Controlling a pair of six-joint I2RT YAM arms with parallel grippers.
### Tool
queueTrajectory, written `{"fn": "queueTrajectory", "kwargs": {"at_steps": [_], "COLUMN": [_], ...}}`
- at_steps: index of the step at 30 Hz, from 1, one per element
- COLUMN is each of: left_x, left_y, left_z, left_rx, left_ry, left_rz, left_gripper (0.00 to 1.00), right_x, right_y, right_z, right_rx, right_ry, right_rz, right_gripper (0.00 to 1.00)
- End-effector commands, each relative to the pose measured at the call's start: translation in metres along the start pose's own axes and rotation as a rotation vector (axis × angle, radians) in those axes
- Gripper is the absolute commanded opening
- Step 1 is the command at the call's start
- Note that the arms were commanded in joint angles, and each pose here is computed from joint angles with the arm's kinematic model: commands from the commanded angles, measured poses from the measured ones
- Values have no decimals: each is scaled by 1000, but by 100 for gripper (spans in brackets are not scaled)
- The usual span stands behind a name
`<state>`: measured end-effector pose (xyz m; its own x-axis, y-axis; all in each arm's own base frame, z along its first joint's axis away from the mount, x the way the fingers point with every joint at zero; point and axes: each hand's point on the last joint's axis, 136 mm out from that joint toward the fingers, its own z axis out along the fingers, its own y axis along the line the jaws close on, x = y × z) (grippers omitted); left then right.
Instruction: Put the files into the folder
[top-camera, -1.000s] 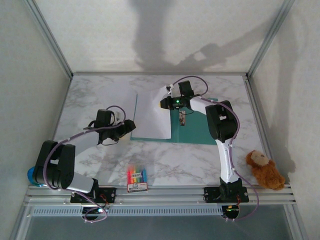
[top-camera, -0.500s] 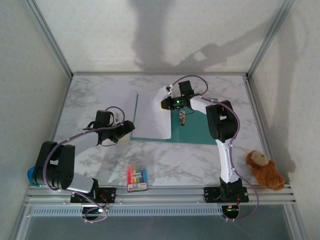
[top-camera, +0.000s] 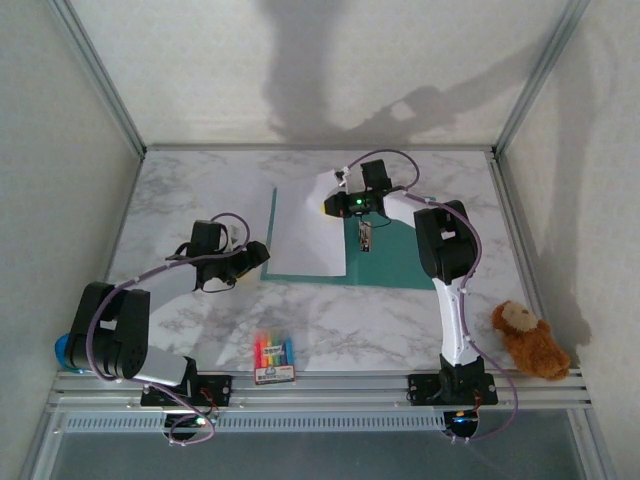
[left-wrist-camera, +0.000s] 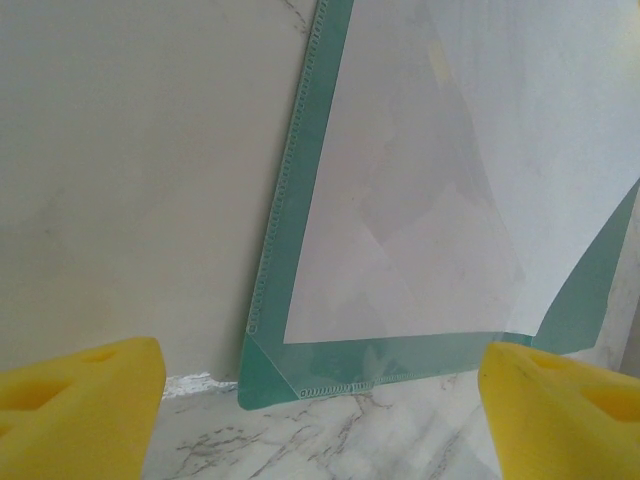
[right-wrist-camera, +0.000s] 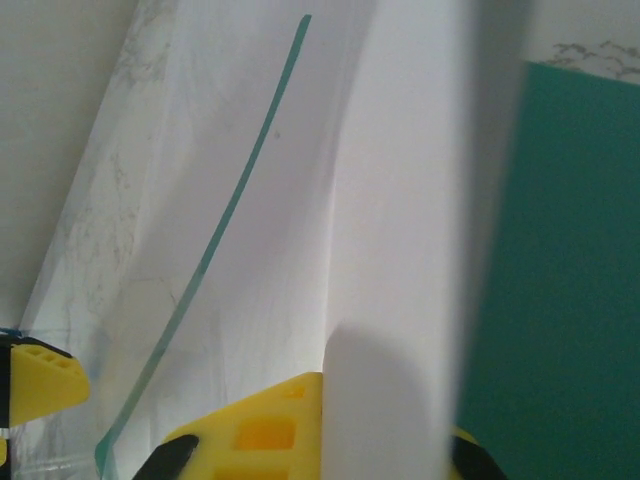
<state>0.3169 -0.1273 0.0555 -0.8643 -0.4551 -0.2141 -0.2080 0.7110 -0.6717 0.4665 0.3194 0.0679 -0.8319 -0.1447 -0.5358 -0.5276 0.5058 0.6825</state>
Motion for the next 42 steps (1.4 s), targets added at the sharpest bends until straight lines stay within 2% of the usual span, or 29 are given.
{"fn": "queueTrajectory", "kwargs": {"at_steps": [1, 13, 23, 26, 32, 36, 42], "left_x": [3, 3, 3, 3, -4, -19, -43], "left_y": [7, 7, 6, 6, -1, -9, -45], "left_z": [-2, -2, -1, -2, -6, -14, -22], "left_rx": [-10, -9, -6, -3, -5, -31, -50], "left_ry": [3, 5, 5, 4, -13, -58, -144], "left_rz": [2, 2, 2, 4, 12, 39, 128], "left_gripper": [82, 82, 82, 82, 82, 81, 76], "right_x": [1, 14, 16, 15, 7, 1, 1], "right_y": [12, 17, 21, 22, 25, 25, 23], "right_z": [5, 7, 5, 5, -4, -24, -55], "right_rx": [-49, -65, -57, -58, -4, 48, 111], "right_ry": [-5, -32, -32, -29, -14, -12, -17], "right_rz": [-11, 62, 57, 63, 40, 20, 26], "right_gripper": [0, 0, 0, 7, 35, 42, 43]}}
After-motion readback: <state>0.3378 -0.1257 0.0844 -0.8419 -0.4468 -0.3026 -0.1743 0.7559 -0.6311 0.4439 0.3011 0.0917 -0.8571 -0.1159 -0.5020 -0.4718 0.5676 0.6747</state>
